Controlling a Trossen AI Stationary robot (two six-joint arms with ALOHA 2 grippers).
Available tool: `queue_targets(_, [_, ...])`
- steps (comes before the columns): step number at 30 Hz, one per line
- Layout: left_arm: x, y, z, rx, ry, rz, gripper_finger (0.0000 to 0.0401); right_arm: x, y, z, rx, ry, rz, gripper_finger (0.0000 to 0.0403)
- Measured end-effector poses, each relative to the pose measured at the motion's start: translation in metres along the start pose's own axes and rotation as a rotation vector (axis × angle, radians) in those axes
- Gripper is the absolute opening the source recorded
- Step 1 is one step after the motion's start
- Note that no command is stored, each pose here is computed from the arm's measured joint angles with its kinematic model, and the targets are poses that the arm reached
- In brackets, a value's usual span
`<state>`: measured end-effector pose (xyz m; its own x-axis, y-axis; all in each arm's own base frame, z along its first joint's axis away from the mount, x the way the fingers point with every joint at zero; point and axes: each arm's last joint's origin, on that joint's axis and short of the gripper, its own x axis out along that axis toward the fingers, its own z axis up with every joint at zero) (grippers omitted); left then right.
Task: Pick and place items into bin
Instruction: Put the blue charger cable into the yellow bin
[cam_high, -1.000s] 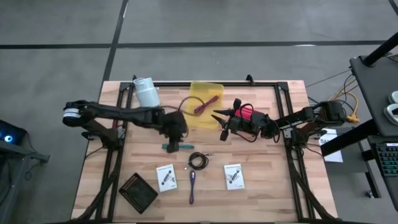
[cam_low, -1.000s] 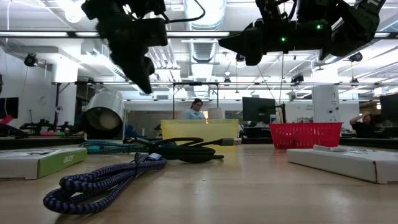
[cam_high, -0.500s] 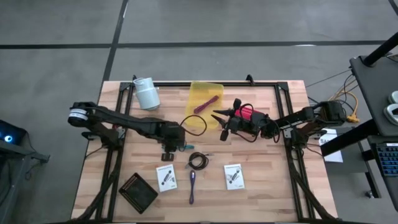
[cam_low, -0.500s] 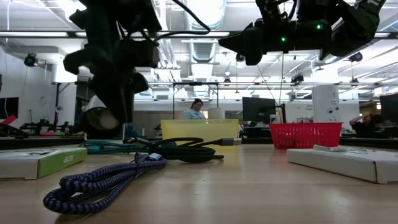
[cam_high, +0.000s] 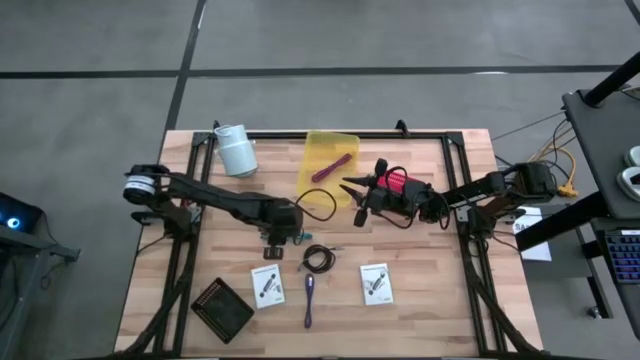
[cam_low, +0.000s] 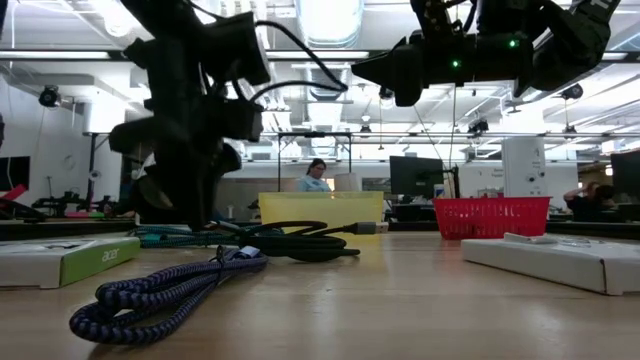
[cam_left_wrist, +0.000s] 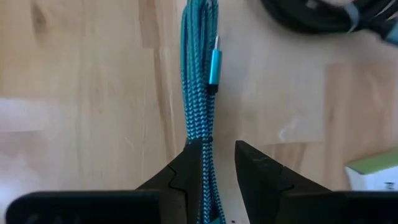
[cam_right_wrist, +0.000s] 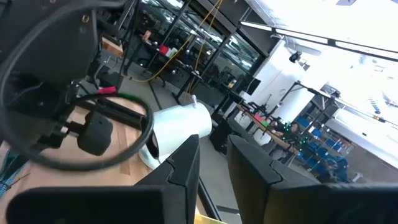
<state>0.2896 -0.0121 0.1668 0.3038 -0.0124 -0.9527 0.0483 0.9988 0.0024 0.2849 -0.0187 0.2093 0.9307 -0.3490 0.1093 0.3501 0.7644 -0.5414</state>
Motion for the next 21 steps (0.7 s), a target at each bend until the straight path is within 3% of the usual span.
queue_targets(21, [0.028,0.017,0.001,-0.04,0.063,0.04,0.0067,0.0,0.0,0.0,-0.002,0.002,0.008,0.0074])
